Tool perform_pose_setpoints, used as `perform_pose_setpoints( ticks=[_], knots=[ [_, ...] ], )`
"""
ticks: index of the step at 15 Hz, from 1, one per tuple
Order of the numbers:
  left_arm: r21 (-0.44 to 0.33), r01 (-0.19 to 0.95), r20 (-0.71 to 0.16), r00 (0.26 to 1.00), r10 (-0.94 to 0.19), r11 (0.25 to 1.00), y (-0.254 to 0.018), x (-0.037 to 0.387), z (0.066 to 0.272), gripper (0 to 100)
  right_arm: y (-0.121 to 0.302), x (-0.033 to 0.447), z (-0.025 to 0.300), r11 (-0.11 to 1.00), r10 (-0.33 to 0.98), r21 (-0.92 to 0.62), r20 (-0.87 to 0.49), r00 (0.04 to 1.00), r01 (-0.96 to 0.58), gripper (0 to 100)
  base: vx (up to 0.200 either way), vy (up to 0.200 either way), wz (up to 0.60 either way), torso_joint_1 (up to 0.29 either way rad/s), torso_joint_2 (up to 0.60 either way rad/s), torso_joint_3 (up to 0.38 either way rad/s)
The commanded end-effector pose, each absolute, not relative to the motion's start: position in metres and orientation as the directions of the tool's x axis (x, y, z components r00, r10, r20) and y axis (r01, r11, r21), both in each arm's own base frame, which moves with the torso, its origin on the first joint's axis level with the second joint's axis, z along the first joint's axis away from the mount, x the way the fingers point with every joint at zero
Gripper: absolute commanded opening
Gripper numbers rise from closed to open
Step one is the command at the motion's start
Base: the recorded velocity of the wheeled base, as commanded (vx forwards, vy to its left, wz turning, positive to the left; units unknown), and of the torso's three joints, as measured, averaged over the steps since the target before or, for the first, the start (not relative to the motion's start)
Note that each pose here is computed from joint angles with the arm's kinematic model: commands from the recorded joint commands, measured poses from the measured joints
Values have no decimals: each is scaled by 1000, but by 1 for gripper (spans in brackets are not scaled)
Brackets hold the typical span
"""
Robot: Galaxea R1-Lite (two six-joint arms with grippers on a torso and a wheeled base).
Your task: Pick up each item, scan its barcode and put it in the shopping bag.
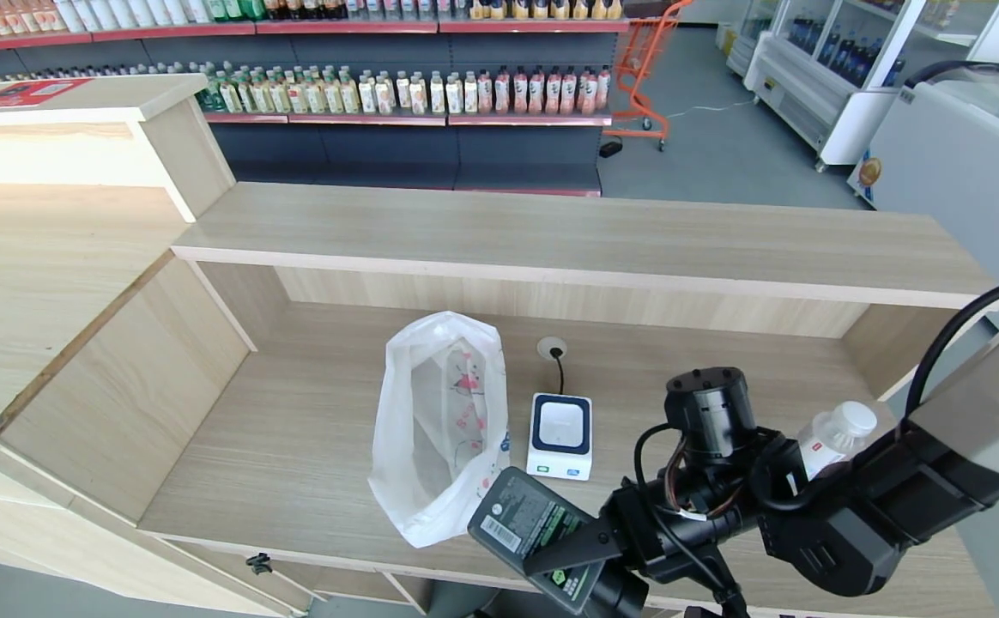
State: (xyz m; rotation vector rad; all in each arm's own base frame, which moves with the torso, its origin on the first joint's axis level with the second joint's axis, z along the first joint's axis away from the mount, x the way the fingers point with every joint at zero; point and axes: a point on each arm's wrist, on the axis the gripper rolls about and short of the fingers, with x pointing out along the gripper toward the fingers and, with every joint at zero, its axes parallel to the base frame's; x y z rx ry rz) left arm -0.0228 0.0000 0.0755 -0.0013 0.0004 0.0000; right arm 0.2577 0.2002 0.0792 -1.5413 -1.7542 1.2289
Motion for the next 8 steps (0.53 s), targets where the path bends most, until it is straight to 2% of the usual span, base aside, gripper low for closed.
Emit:
perform_pose_setpoints(
  ticks=[1,8],
  knots=[
    [-2,0,0,1000,0,1000,0,-23,75,100,202,260,79,-44,954,-860,-188,-235,509,0,0,0,0,0,0,0],
    [-2,0,0,1000,0,1000,0,-23,75,100,202,259,82,-40,954,-857,-186,-236,513,0,0,0,0,0,0,0]
  ],
)
